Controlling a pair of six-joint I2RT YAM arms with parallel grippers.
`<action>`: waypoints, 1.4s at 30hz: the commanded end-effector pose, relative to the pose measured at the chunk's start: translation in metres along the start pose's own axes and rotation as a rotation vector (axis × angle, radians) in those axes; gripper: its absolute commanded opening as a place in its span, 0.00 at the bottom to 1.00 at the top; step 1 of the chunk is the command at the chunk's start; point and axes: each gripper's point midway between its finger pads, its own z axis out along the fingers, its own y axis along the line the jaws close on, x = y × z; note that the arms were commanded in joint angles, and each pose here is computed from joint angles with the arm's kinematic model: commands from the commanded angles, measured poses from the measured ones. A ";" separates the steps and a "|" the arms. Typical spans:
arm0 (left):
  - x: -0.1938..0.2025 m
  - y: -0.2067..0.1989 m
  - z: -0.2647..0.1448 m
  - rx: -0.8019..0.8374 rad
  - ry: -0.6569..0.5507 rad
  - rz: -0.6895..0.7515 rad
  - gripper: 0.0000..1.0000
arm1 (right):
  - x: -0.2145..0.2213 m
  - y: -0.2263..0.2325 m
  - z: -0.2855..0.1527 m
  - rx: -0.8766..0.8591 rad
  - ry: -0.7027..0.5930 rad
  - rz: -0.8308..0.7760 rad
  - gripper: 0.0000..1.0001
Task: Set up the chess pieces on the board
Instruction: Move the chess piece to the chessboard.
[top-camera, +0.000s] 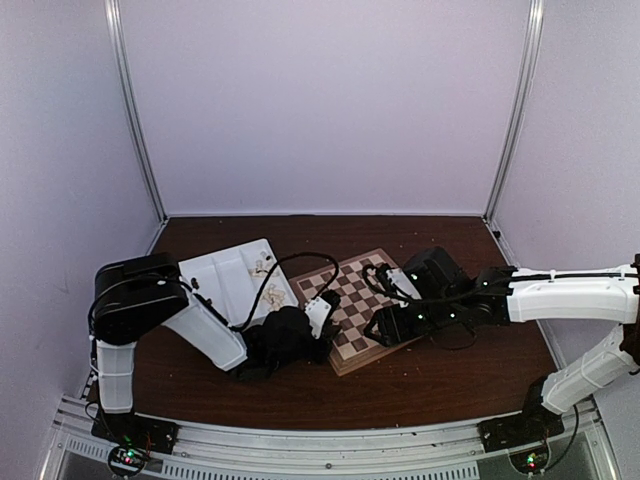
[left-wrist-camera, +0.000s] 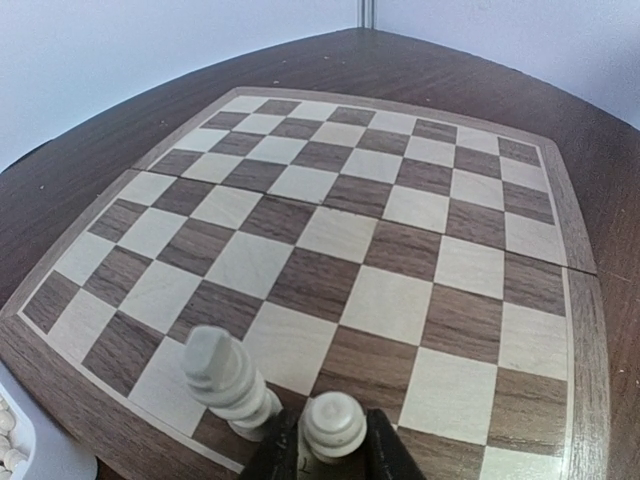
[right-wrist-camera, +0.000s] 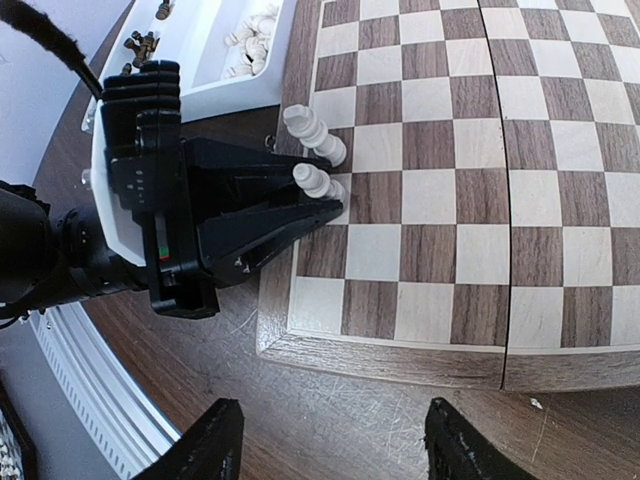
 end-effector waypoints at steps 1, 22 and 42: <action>0.032 0.009 -0.003 -0.018 0.098 0.024 0.25 | -0.005 -0.002 -0.001 0.004 -0.026 -0.009 0.64; 0.031 0.017 -0.069 0.043 0.121 -0.069 0.36 | -0.009 -0.002 -0.004 0.013 -0.036 -0.024 0.64; -0.027 0.151 -0.119 -0.231 0.554 -0.349 0.33 | -0.014 -0.017 -0.022 0.076 -0.112 -0.046 0.65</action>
